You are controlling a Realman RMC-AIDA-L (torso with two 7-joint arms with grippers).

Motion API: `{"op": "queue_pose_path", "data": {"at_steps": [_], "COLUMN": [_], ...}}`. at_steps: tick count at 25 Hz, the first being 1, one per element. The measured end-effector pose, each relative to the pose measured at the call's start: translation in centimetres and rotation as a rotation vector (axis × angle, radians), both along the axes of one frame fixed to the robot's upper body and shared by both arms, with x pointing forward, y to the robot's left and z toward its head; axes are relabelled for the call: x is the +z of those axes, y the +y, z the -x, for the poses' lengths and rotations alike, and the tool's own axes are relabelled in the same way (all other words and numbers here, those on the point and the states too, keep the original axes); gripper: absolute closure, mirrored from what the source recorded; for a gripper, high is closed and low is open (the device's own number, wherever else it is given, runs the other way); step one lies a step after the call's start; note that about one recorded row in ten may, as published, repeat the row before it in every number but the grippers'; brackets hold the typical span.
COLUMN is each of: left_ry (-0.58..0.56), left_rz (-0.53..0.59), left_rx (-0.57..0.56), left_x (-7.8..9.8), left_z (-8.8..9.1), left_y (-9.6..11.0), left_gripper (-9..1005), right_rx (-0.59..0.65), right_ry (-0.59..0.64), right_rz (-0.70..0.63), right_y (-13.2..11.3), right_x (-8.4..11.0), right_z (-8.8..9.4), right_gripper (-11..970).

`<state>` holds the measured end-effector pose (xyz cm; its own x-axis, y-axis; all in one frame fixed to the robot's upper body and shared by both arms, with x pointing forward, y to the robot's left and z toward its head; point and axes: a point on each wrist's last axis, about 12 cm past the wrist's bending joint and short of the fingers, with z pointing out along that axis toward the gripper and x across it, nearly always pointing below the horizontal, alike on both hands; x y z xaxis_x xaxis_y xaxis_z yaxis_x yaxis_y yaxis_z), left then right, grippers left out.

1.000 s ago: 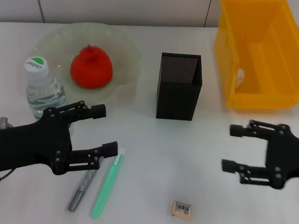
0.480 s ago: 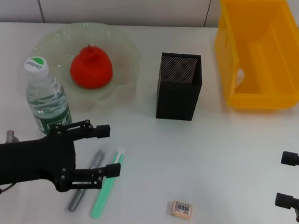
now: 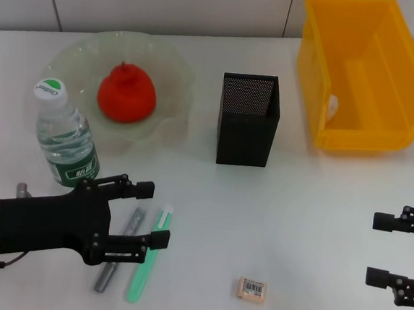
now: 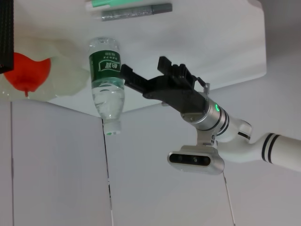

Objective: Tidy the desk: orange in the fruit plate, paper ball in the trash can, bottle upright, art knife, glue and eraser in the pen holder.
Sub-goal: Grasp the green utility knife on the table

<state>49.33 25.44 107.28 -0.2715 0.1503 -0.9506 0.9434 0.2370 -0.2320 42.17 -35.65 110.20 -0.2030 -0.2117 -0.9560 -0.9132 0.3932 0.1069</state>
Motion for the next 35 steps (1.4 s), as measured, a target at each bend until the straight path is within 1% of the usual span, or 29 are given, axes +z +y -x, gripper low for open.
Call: {"op": "queue_pose_path", "data": {"at_steps": [2,4,7,8,9,10,13,16,17,20,22,23,26,27,28,31,32,35], "left_ry": [0.053,0.053,0.075,0.075,0.065,0.063,0.039,0.036,0.050,0.076,0.083,0.083,0.067,0.061,0.061,0.054,0.059,0.066], "left_rz": [-0.095,-0.095,-0.184,-0.184,-0.205,-0.207,-0.229,-0.297,-0.341,-0.393,-0.445,-0.445,-0.489,-0.515,-0.515,-0.569,-0.605,-0.633], "left_rx": [0.003,0.003,0.002,0.002,0.006,0.008,0.025,0.043,0.051,0.056,0.045,0.045,0.035,0.045,0.045,0.072,0.099,0.121], "left_x": [-0.1,-0.1,0.2,0.2,0.9,1.1,2.5,3.9,4.3,4.9,5.6,5.6,6.5,7.0,7.0,7.7,8.1,8.4], "left_z": [-0.3,-0.3,-0.2,-0.2,0.0,0.0,0.2,0.1,0.0,-0.3,-0.2,-0.2,0.0,0.2,0.2,0.2,0.0,-0.3], "left_y": [-0.6,-0.6,-1.1,-1.1,-1.3,-1.3,-1.5,-2.2,-2.6,-3.4,-4.8,-4.8,-6.4,-7.3,-7.3,-8.6,-9.2,-9.7], "left_gripper": [151,151,151,151,151,151,151,151,151,151,151,151,151,151,151,151,152,152], "right_rx": [-0.003,-0.003,-0.001,-0.001,-0.002,-0.003,-0.005,-0.004,-0.006,-0.010,-0.015,-0.015,-0.021,-0.022,-0.022,-0.020,-0.017,-0.015], "right_ry": [0.000,0.002,0.005,0.008,0.008,0.009,0.010,0.016,0.017,0.017,0.023,0.023,0.027,0.028,0.028,0.027,0.025,0.025], "right_rz": [0.000,-0.003,-0.011,-0.014,-0.015,-0.016,-0.018,-0.025,-0.024,-0.023,-0.027,-0.027,-0.028,-0.028,-0.029,-0.028,-0.028,-0.029], "right_y": [0.0,0.1,0.2,0.3,0.3,0.3,0.4,0.5,0.5,0.5,0.5,0.5,0.5,0.5,0.5,0.5,0.5,0.5], "right_x": [0.0,-0.1,-0.2,-0.2,-0.3,-0.3,-0.4,-0.5,-0.5,-0.6,-0.8,-0.8,-1.0,-1.1,-1.1,-1.1,-1.0,-1.0], "right_z": [-0.1,-0.1,-0.3,-0.4,-0.5,-0.5,-0.7,-0.8,-0.8,-0.8,-0.8,-0.8,-0.9,-0.9,-0.9,-1.0,-1.1,-1.1], "right_gripper": [193,193,193,193,193,193,193,193,193,193,194,194,194,194,194,194,194,194]}}
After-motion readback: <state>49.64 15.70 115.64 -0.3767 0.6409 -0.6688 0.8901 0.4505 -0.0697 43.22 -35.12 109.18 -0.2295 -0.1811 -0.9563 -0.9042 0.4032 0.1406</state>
